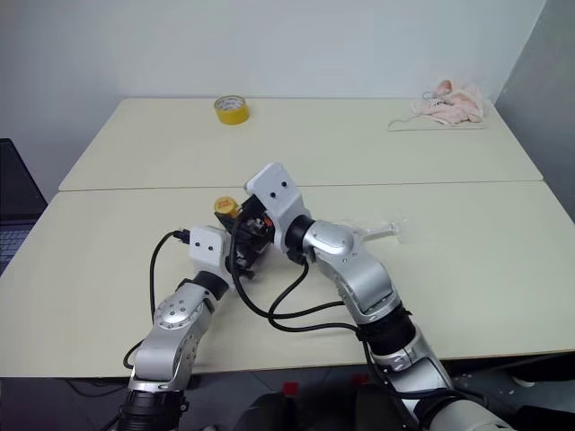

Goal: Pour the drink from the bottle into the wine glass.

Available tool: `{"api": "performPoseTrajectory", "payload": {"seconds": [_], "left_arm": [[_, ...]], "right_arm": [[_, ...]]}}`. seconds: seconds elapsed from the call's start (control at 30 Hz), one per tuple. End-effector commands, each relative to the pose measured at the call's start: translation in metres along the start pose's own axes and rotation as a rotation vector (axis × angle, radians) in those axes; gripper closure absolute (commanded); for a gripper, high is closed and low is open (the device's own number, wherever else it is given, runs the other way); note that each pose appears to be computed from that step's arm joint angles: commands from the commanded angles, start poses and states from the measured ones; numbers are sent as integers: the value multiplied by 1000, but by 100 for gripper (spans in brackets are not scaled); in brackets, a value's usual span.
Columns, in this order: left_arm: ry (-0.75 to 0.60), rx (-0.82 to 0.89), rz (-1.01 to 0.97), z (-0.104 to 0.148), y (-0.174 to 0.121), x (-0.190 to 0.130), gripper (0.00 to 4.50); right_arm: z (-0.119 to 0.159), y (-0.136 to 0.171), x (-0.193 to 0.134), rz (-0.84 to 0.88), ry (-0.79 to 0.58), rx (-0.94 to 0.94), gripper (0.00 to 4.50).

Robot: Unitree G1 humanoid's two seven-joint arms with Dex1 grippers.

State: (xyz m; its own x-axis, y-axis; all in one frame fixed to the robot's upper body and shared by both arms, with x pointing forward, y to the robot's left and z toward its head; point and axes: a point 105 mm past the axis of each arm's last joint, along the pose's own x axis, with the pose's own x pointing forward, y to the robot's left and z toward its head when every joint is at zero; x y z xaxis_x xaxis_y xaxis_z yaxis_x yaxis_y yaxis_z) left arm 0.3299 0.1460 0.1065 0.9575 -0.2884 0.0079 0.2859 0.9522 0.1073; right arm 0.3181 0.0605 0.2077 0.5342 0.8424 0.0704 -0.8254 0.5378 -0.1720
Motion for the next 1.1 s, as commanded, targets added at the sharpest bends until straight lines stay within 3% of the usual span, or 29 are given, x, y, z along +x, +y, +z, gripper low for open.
{"api": "performPoseTrajectory", "payload": {"seconds": [0.03, 0.1, 0.17, 0.4, 0.63, 0.9, 1.1], "left_arm": [[-62, 13, -3, 16, -1, 1, 229], [-63, 14, -5, 16, -1, 1, 229], [-63, 15, -6, 17, -2, 0, 229], [-62, 15, -9, 16, -2, -1, 229], [-59, 15, -17, 15, -2, -1, 229], [-45, 12, -73, 14, -3, -3, 229], [-35, -7, -120, 13, -10, -7, 229]], "right_arm": [[16, 7, 4, 26, -56, -37, 71], [15, 10, 4, 38, -52, -42, 71], [16, 10, 4, 36, -56, -40, 110], [18, 8, 4, 27, -66, -33, 323], [22, 11, 1, 91, -91, -24, 325], [35, 27, -26, 542, -135, -105, 325], [30, 32, -31, 716, -94, -192, 325]]}}
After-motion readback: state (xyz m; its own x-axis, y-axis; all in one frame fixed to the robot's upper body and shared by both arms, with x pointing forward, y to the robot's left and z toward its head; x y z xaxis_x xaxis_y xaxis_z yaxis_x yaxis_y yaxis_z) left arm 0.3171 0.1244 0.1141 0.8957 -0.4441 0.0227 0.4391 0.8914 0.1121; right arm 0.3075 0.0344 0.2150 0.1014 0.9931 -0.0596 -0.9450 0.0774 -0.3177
